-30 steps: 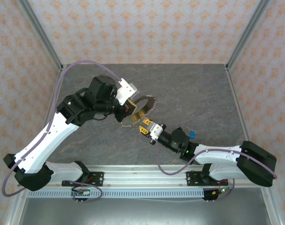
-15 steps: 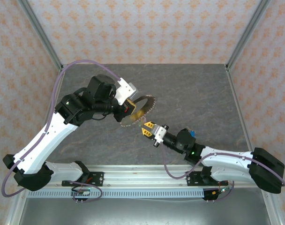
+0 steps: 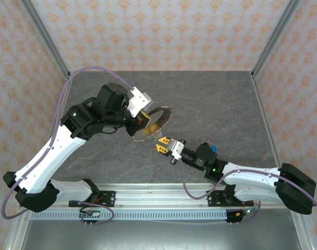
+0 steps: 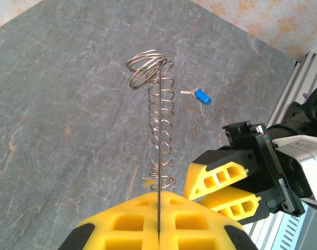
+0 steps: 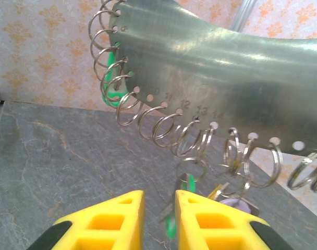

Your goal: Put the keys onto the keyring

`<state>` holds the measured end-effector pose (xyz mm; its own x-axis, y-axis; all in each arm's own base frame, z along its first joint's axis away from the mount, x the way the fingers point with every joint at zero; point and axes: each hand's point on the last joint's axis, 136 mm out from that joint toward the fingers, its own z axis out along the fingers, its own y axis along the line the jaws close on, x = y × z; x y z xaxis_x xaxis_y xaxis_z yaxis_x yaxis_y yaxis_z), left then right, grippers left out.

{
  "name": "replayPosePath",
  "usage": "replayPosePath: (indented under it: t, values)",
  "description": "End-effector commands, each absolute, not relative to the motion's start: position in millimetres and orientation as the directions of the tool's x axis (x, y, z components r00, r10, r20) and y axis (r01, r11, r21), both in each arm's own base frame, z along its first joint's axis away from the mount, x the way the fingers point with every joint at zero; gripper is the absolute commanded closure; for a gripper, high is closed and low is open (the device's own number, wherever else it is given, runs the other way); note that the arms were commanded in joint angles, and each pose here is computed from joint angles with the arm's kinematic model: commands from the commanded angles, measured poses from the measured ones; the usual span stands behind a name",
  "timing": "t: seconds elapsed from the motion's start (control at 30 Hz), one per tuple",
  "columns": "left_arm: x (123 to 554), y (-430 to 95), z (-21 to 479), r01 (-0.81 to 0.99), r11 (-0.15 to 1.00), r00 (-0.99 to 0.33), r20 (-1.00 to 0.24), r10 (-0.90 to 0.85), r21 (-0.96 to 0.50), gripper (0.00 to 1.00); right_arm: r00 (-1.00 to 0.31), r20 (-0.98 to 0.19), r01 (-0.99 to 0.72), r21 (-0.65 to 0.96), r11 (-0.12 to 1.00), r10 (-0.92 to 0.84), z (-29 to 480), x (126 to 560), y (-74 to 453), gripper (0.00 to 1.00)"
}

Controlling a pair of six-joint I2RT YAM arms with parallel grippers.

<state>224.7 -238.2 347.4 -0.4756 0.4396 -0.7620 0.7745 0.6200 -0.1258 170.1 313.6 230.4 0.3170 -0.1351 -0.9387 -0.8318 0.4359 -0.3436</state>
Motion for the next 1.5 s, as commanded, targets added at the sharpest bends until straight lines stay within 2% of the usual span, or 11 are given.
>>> replayPosePath:
  t: [0.0,0.6,0.77,1.27,1.47]
  values:
    - [221,-236,371,0.787,0.606,-0.433,-0.803,0.409,-0.116,1.00,0.336,-0.941,-0.848,-0.325,0.419,-0.050,254,166,321,0.78]
    - [220,-235,370,0.784,0.609,-0.439,-0.801,0.407,-0.121,1.00,0.383,-0.923,-0.841,-0.357,0.407,-0.018,265,161,337,0.82]
    - [219,-234,370,0.785,0.608,-0.437,-0.801,0.409,-0.119,1.00,0.403,-0.915,-0.807,-0.364,0.464,-0.017,272,169,332,0.80]
    - [218,-236,369,0.788,0.602,-0.443,-0.799,0.407,-0.130,1.00,0.441,-0.891,-0.736,-0.428,0.524,-0.108,268,184,331,0.80]
    - [218,-235,369,0.786,0.606,-0.444,-0.798,0.409,-0.127,1.00,0.451,-0.889,-0.761,-0.430,0.486,-0.079,272,176,336,0.81]
